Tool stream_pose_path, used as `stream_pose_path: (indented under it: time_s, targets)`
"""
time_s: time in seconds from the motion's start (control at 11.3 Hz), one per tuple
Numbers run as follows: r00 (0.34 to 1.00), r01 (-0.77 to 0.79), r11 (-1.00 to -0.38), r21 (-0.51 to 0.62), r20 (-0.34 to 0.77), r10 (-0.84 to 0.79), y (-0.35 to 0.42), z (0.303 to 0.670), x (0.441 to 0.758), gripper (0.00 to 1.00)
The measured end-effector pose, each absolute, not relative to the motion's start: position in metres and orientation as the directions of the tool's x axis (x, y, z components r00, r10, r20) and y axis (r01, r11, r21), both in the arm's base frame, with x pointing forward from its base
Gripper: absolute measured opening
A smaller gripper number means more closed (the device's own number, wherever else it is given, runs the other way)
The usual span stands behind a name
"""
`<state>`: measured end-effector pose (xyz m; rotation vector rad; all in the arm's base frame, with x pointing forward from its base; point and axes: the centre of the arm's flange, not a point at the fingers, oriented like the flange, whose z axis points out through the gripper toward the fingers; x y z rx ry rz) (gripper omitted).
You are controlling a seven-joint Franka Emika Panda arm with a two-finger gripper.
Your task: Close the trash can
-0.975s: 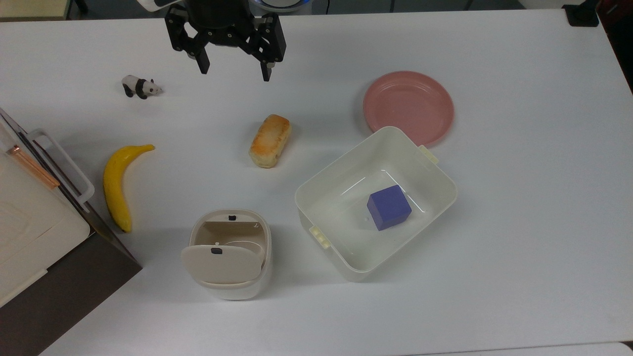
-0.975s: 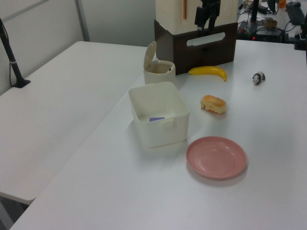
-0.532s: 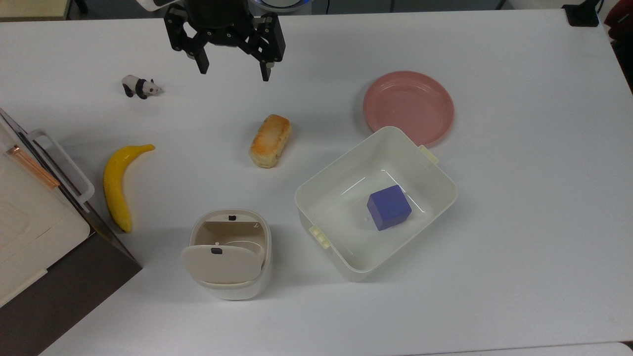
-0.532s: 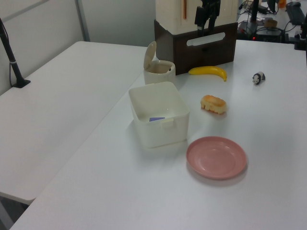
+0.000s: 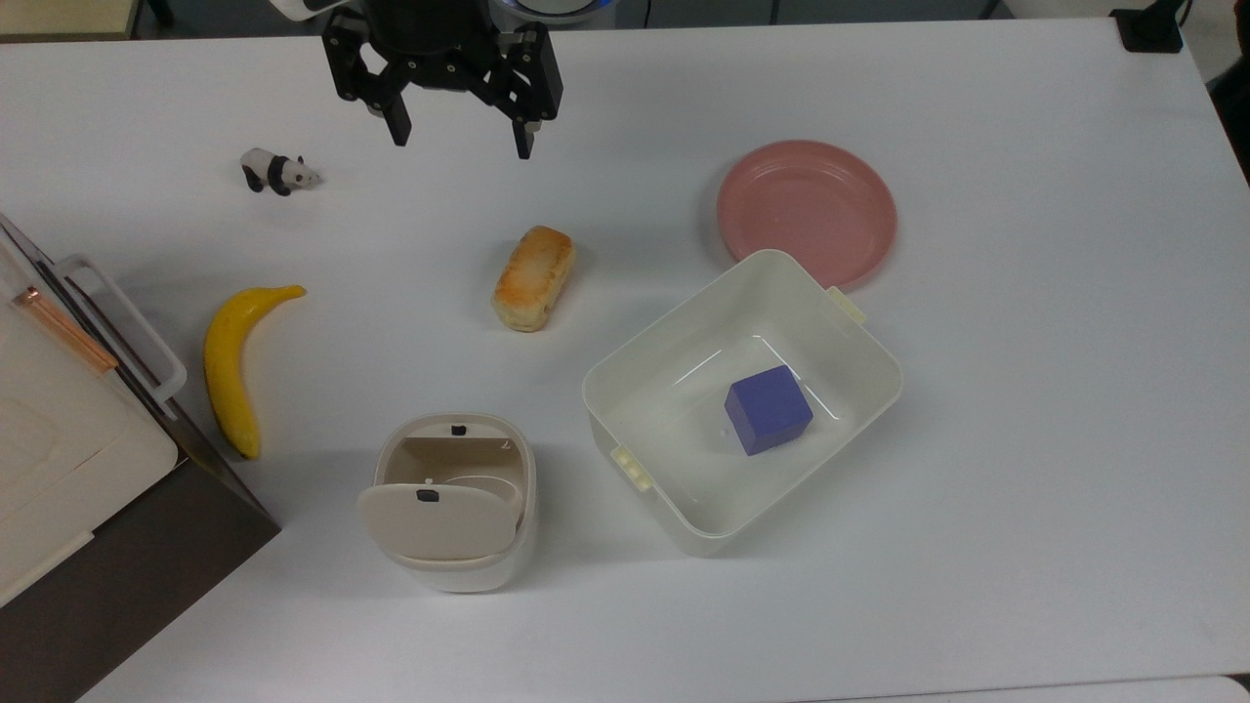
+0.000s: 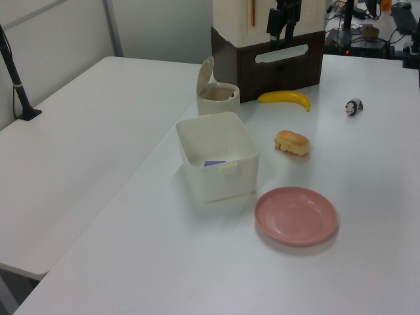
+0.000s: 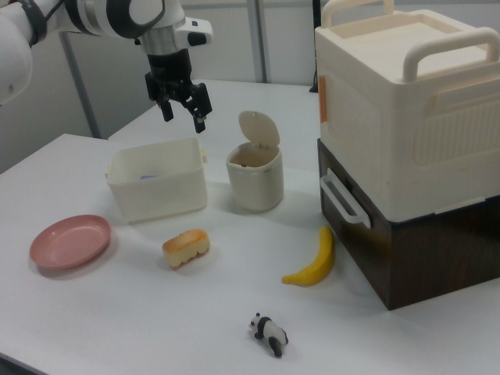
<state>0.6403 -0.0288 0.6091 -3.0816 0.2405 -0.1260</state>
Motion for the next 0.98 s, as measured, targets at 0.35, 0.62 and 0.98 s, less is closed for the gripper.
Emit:
stream_pose_path:
  time_s: [0.35,0.62,0.98]
  targets:
    - [0.985,-0.152,-0.987,-0.054,0.078,-0.155,-0.0288,0.6093,0.6403,1.00]
    - [0.987,-0.133,-0.990,-0.053,0.079,-0.137,-0.0289,0.6093,0.6403,1.00]
    - [0.992,-0.093,-0.994,-0.050,0.079,-0.096,-0.0271,0.6085,0.6407,0.95]
